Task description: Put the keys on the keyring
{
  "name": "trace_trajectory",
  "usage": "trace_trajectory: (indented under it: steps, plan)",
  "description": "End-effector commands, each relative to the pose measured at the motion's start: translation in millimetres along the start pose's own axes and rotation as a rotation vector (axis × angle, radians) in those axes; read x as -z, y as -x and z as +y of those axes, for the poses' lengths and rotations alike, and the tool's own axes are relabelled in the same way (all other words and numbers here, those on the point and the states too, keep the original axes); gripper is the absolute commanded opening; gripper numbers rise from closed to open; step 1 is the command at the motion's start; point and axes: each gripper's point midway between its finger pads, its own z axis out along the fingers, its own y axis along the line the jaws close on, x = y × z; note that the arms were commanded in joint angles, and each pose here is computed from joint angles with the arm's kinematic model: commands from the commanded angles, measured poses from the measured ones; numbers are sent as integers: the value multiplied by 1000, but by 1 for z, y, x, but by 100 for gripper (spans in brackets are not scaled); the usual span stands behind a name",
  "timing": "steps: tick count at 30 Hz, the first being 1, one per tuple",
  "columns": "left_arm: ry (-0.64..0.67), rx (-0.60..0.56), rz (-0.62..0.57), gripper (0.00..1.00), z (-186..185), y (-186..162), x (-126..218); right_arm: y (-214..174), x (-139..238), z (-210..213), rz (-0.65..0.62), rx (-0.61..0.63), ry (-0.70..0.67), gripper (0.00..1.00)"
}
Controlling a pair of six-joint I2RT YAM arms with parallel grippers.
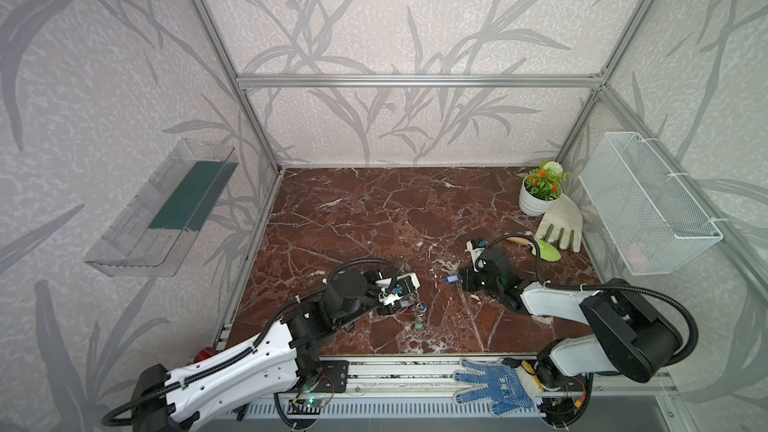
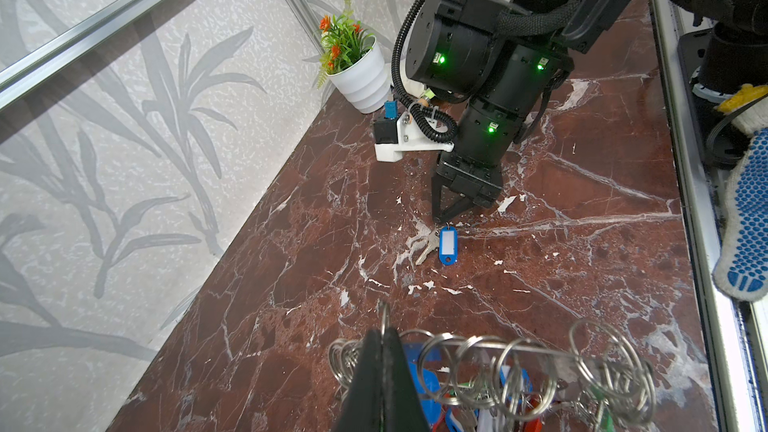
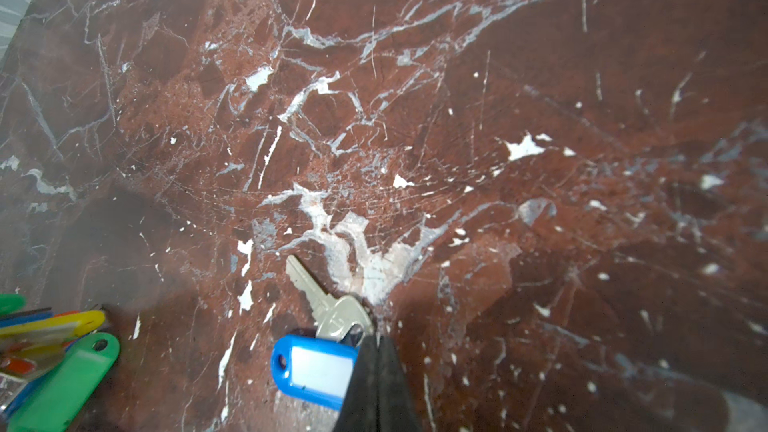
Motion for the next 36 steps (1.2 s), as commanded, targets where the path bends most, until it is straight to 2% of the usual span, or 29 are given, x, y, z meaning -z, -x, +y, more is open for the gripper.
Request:
trace_trajectory:
  steps: [1,8,9,10,13,15,18,22,29,36]
  plan:
    - [27,-1,-78,0,7,19,3,9,7,9,-39,7,29,0]
    - [20,-2,-77,0,6,19,4,14,26,13,-15,-13,56,0]
    - [20,-3,-78,0,6,19,4,2,27,7,43,-31,42,0]
    - [19,-4,-76,0,6,19,4,19,30,13,41,-41,52,0]
    - [15,-5,-78,0,5,20,4,7,32,9,115,-75,57,0]
    - [15,-6,-76,0,5,19,4,27,35,17,97,-78,78,0]
    - [16,-6,-75,0,5,19,4,25,36,16,122,-86,67,0]
    - [12,-7,-78,0,4,20,4,35,36,19,94,-85,85,0]
    - [5,-6,-74,0,3,19,4,31,32,23,120,-89,113,0]
    - [2,-8,-72,0,2,18,3,30,32,19,141,-96,83,0]
